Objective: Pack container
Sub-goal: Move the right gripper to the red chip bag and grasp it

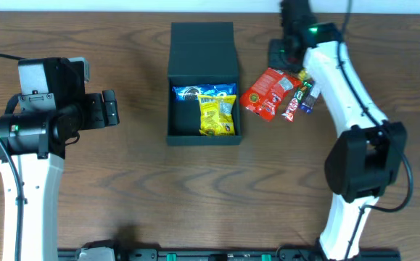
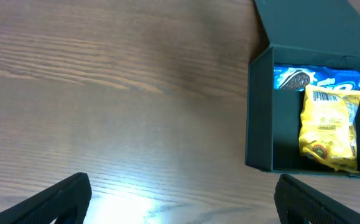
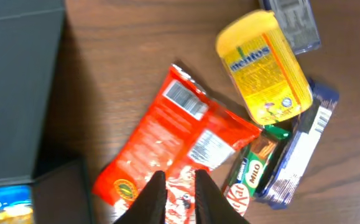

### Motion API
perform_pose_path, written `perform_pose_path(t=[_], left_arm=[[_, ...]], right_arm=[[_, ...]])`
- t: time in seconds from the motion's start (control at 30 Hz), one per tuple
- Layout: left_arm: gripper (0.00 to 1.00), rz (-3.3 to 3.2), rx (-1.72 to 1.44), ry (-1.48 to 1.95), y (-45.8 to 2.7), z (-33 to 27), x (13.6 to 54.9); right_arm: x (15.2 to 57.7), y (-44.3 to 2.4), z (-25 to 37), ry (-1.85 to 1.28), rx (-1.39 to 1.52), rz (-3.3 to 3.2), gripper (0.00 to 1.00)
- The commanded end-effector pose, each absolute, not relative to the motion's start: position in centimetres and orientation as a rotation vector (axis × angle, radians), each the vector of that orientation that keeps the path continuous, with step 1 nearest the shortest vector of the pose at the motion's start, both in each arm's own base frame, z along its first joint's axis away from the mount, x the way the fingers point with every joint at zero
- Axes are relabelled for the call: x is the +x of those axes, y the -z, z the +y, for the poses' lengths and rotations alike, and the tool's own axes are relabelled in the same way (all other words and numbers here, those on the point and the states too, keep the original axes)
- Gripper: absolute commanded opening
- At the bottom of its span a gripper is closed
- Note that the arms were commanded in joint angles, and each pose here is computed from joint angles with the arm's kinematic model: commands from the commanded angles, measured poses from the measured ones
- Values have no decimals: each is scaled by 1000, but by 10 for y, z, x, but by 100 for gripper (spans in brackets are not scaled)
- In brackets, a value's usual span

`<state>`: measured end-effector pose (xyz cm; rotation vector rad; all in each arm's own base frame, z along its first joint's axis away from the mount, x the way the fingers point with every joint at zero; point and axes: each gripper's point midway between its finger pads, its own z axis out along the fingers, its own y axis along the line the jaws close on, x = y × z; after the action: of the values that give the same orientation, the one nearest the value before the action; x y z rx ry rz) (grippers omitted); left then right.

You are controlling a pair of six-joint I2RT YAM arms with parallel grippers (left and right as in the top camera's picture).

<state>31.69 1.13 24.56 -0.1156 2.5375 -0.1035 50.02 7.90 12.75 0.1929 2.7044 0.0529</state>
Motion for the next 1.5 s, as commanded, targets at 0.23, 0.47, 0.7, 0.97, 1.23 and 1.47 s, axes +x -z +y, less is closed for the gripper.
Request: perform_pose_path(t=[0.23,0.47,0.7,0.97,1.23,1.47], left_arm=[[95,2534,-99,97,-247,12,319],[95,2535,-99,97,-247,12,319],[95,2535,-99,97,-247,12,319],[95,2535,-99,97,-247,12,319],[95,2539,-100,97,-247,12,318],[95,2542,-100,98,-246,12,317]], right_arm=[[486,-73,89,-170,394,2798,67],[482,-46,91,-191,629,2826,81],[475,-16,93,-191,775,2870,80],[472,4,99,-225,785,2909,22],[486,-29,102,-241,705,2899,2],[499,-109,108,-246,429,2883,1]])
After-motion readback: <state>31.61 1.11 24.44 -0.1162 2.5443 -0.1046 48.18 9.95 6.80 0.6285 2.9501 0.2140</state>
